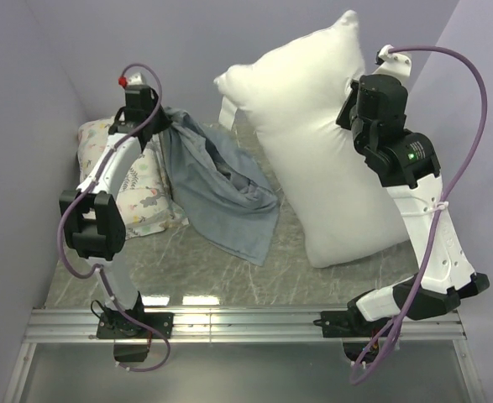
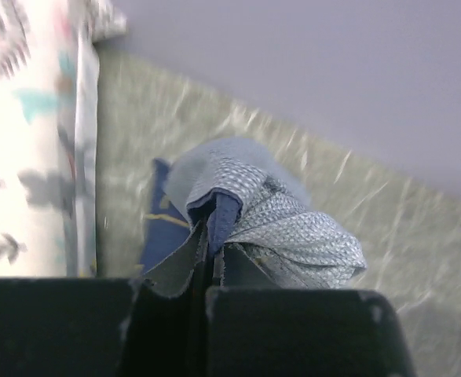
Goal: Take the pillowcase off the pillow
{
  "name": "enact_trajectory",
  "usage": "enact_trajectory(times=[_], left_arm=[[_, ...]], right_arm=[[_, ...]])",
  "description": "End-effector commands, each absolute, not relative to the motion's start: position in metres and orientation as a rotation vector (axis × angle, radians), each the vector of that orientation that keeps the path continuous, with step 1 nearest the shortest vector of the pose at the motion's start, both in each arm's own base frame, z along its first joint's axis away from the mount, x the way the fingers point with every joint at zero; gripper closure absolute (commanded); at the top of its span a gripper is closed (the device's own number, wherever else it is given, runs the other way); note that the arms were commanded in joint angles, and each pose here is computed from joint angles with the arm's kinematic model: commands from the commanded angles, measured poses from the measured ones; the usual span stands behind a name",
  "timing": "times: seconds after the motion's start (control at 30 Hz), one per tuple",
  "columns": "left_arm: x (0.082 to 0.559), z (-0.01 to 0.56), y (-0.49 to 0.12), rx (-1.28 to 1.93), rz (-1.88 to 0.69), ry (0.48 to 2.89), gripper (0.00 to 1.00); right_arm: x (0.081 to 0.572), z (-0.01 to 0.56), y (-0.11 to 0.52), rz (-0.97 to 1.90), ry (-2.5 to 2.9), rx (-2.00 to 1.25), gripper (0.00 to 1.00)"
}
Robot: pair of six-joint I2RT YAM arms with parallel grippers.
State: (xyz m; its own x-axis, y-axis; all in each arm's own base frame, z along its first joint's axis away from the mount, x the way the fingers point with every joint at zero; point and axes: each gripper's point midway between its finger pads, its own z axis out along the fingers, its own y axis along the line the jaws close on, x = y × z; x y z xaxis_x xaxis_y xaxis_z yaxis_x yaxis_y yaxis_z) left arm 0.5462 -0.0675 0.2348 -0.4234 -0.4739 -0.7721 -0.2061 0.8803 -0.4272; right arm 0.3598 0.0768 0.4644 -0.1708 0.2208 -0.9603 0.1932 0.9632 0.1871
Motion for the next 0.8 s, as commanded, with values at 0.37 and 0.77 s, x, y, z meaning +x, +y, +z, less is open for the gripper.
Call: enact_trajectory(times=[0.37,0.77], left_arm=[[0.485,0.193,-0.155,-0.337,-0.598,2.009,0.93],[0.441,0.099,-0.185,-0.343,-0.582,2.170,0.77]], right_arm=[[0.419,0.395,0.094,0.021,1.805,0.354,1.00],[0.455,0.226,0.064,-0.103,2.092,0.444,1.00]])
